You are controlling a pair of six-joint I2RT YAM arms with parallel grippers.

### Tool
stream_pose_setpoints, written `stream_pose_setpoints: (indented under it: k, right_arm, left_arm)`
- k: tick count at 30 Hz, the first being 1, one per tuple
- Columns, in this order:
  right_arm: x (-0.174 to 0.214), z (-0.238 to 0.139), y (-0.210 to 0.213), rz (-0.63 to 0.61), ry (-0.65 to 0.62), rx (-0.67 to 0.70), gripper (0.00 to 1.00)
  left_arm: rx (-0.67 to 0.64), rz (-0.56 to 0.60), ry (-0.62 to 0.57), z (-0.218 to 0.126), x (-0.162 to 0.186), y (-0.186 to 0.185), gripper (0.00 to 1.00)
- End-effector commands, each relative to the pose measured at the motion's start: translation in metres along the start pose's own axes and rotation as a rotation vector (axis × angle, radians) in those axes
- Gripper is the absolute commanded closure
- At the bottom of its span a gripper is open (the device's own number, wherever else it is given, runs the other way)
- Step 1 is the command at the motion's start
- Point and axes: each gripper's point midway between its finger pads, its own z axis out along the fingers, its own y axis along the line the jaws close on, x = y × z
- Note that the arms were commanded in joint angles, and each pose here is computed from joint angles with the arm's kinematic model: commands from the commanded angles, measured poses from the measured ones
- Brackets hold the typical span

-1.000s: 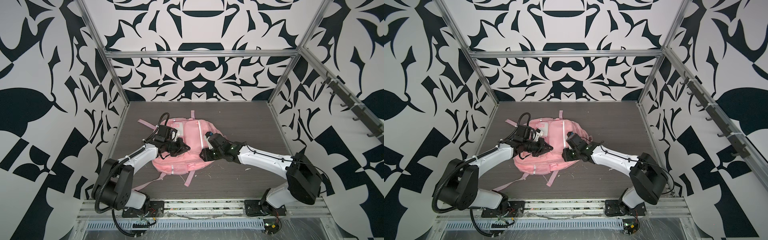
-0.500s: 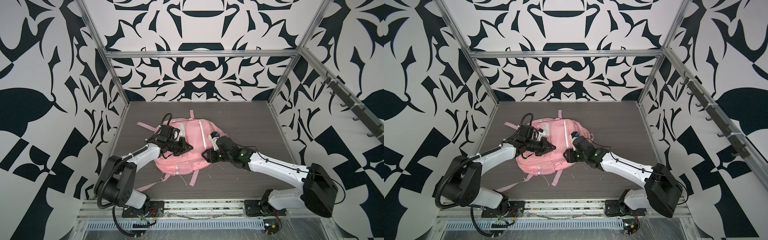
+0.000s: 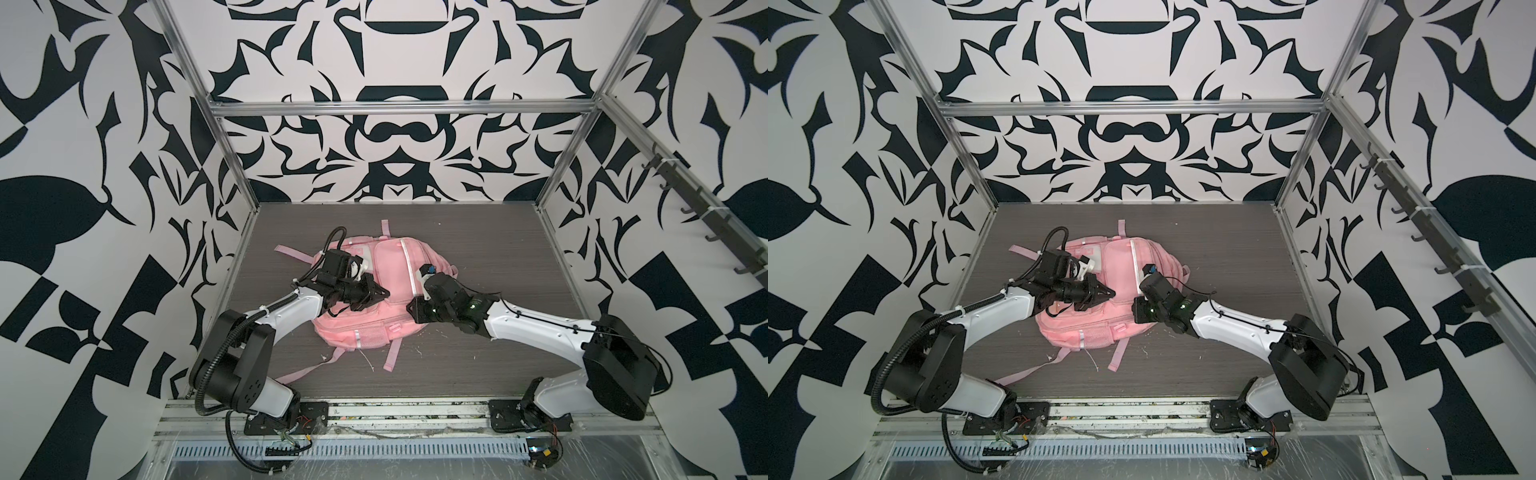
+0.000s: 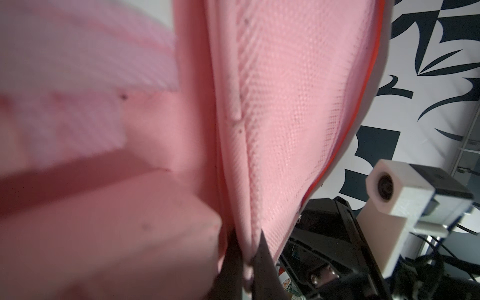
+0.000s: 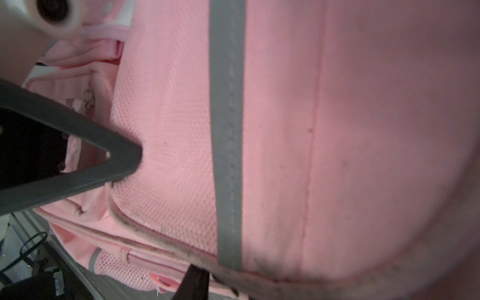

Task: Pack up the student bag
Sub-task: 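Pull the zipper pull around the pocket with the right gripper while left holds the bag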

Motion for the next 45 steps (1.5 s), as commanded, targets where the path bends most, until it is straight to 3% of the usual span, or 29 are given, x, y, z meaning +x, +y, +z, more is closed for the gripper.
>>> stream_pose_setpoints:
  k: [1,13,25,34,40,45]
  right_arm:
    - [-0.031,-0.005,0.013,0.018,-0.106,-0.028,0.8]
    - [-0.015,-0.033,-0.015,-0.006,-0.113,0.032,0.99]
    - [-0.004,-0.066,-0.08,0.067,-0.127,0.151,1.0]
    - [-0.013,-0.07,-0.077,-0.194,-0.012,0.209,1.0]
    - [-0.006,-0.066,-0.049,-0.319,0.023,0.124,1.0]
    - [0.01,-0.045,-0.001,-0.428,0.083,0.047,1.0]
  left_arm:
    - [0.08,0.053,0.016,-0.001,0.004,-0.021,1.0]
    - [0.032,0.05,-0.002,-0.004,-0.001,-0.013,1.0]
    - [-0.023,0.053,-0.04,-0.018,-0.013,0.002,1.0]
    - [-0.11,0.193,-0.031,-0.037,-0.025,-0.004,1.0]
    - [-0.108,0.118,-0.089,-0.058,-0.056,0.009,1.0]
    - [-0.137,0.134,-0.117,-0.063,-0.063,0.007,1.0]
